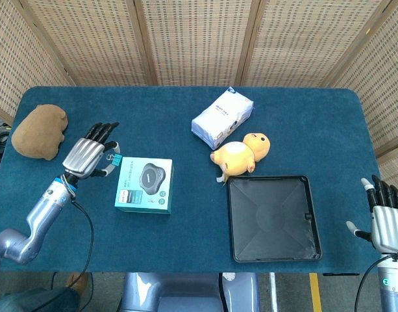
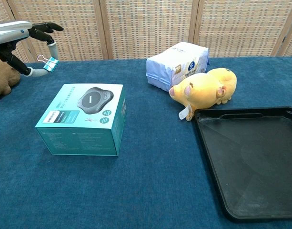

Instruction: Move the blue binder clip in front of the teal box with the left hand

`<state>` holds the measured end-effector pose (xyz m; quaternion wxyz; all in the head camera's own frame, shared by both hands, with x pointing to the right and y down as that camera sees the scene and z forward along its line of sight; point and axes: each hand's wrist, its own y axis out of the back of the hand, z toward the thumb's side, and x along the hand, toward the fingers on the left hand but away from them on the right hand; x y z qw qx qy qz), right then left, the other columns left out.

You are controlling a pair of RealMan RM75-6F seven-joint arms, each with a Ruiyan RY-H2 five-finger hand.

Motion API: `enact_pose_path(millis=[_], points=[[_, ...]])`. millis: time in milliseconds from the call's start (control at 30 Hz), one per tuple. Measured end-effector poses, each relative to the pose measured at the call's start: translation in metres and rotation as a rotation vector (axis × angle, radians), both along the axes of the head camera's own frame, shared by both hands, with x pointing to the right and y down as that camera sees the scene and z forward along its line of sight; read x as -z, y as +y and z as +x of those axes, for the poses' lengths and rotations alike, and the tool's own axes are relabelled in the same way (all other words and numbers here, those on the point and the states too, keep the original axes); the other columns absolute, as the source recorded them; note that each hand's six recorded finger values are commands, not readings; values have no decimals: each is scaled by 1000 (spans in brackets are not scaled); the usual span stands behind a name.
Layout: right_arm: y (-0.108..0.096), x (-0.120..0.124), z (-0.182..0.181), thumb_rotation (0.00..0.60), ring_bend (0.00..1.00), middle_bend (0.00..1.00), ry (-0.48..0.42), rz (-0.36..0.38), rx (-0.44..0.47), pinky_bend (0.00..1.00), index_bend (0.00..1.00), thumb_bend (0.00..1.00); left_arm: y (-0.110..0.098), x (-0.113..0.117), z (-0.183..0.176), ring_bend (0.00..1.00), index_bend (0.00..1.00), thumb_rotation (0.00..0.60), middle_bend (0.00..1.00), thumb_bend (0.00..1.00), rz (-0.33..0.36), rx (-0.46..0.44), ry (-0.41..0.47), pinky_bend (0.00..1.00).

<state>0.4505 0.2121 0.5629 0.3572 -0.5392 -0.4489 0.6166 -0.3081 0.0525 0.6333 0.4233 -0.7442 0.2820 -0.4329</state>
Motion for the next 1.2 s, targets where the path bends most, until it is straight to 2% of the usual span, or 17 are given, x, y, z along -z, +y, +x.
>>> enact_pose_path(millis=[167,433,667,1033,1200], points=[[0,1,1,600,0,0,2,1,-4,0,85,0,39,19,25,0,595,600,0,365,24,-165,53,0],[1,1,1,600,0,0,3,0,-2,0,85,0,103,22,45,0,606,600,0,365,19,-393,64,0],[1,0,0,600,0,0,5,1,-1,0,84,0,143,16,57,0,614,600,0,366,102,-584,46,0],[1,0,1,600,0,0,6,-1,-3,0,84,0,159,-19,54,0,619,600,0,370,206,-735,-128,0],[1,-1,0,600,0,0,8,-4,-1,0,84,0,161,-34,52,0,620,600,0,369,288,-793,-199,0]])
